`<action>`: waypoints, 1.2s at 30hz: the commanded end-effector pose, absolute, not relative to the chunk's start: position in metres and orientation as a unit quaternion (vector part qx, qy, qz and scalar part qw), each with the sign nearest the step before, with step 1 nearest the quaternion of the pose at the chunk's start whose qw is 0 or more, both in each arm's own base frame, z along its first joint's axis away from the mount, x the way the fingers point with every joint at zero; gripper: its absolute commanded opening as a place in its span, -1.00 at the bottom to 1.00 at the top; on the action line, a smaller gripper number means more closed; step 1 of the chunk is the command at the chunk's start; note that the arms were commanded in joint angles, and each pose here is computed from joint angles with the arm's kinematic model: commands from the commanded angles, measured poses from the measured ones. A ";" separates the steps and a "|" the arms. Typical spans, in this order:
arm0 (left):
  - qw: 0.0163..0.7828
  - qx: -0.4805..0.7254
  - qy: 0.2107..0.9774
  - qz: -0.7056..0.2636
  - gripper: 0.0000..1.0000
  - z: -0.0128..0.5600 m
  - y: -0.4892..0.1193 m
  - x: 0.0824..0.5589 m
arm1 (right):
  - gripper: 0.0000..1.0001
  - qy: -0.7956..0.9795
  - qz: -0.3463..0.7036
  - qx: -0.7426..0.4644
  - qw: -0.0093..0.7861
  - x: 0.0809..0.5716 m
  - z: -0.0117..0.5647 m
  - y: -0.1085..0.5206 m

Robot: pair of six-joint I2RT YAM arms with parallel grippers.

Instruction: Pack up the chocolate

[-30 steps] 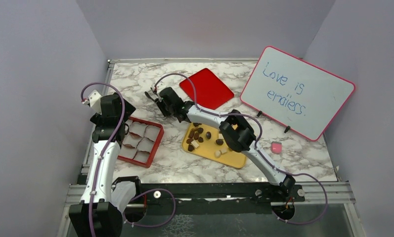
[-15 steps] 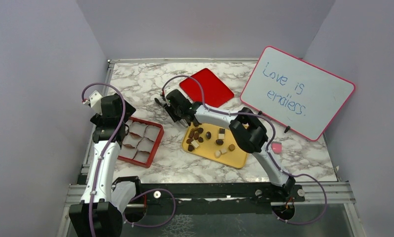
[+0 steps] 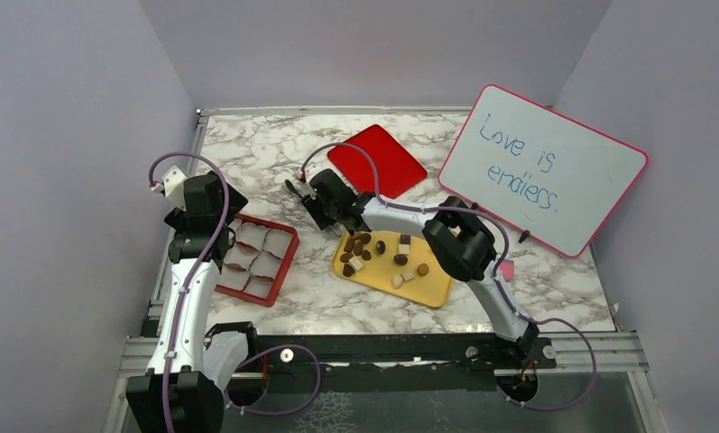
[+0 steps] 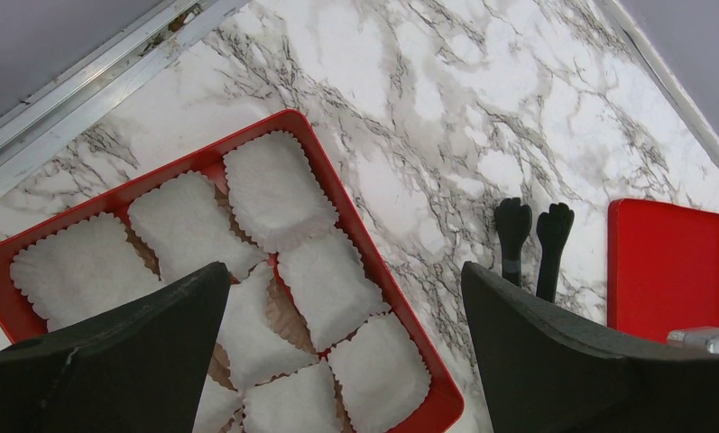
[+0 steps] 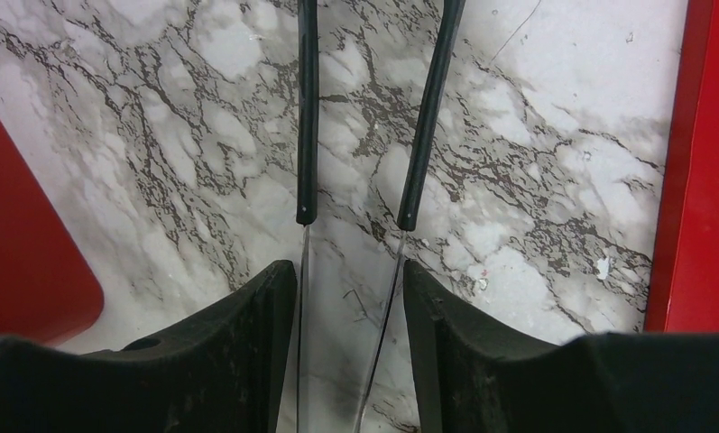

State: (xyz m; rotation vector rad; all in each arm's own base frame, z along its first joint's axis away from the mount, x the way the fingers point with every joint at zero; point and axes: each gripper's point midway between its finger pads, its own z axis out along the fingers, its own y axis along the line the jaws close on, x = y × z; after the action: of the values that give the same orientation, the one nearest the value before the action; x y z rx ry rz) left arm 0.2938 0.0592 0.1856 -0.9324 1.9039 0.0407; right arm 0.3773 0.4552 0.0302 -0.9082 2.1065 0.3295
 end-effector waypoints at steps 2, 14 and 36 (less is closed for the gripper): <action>0.498 -0.382 0.778 0.022 0.98 0.188 0.062 0.292 | 0.05 0.835 0.136 -0.337 0.414 0.380 0.038 0.457; 0.497 -0.382 0.779 0.021 0.98 0.187 0.062 0.293 | 0.05 0.846 0.124 -0.317 0.411 0.382 0.017 0.453; 0.525 -0.225 0.815 -0.098 0.92 0.218 0.008 0.320 | -0.14 0.815 0.179 -0.316 0.451 0.370 0.127 0.453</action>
State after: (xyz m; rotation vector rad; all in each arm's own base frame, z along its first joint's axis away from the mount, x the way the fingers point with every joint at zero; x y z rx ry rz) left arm 0.3083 0.0223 0.1903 -0.6563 1.9901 -0.1451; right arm 0.3768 0.4512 0.0736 -0.7996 2.0669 0.3740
